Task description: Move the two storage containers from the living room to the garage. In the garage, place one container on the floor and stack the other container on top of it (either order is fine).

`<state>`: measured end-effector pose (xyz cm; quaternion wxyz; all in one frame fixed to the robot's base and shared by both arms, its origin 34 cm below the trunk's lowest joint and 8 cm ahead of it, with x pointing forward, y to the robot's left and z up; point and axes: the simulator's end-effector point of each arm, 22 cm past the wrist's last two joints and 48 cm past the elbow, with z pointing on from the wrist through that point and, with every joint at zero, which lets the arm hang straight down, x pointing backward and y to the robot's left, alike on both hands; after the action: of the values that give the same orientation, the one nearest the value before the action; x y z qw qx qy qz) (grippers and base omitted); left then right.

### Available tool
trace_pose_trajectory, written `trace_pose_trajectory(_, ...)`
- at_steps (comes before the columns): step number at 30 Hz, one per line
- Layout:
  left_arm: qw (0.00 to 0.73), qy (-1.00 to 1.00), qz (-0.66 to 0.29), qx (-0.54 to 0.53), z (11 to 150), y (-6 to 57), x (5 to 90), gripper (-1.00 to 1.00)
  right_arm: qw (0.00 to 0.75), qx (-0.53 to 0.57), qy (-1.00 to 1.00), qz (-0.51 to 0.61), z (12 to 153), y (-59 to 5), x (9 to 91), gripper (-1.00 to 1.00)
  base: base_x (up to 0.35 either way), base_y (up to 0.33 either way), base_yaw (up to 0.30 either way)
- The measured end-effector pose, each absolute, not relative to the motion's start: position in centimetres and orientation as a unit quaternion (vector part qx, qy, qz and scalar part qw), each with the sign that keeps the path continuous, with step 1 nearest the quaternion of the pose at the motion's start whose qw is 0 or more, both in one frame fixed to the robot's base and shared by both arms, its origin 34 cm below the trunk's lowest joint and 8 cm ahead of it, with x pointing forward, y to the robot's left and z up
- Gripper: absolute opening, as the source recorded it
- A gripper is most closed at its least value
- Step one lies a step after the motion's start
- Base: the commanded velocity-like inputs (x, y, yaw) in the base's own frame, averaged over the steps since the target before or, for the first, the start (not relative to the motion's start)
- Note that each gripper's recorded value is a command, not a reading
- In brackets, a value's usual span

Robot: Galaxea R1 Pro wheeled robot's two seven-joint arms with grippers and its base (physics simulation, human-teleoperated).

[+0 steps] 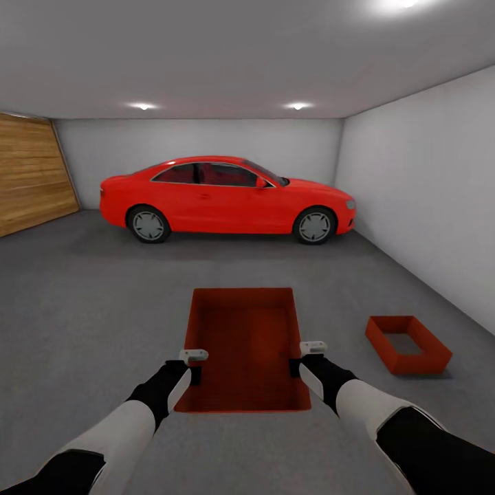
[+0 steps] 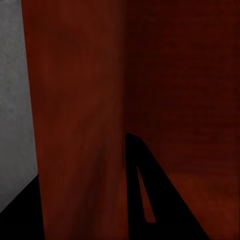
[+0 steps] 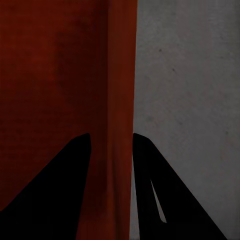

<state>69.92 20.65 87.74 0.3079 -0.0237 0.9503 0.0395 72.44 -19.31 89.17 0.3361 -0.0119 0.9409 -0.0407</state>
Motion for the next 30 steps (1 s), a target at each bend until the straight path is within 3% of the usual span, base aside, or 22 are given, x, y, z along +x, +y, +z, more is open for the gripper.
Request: trace_pose_trajectory(30, 0.308, 0.950, 0.040, -0.023, 87.76, 20.60, 69.92, -1.00, 0.336, -0.012, 0.941, -0.040, 89.16, -19.35, 72.44, -1.00, 0.322, 0.000, 0.000)
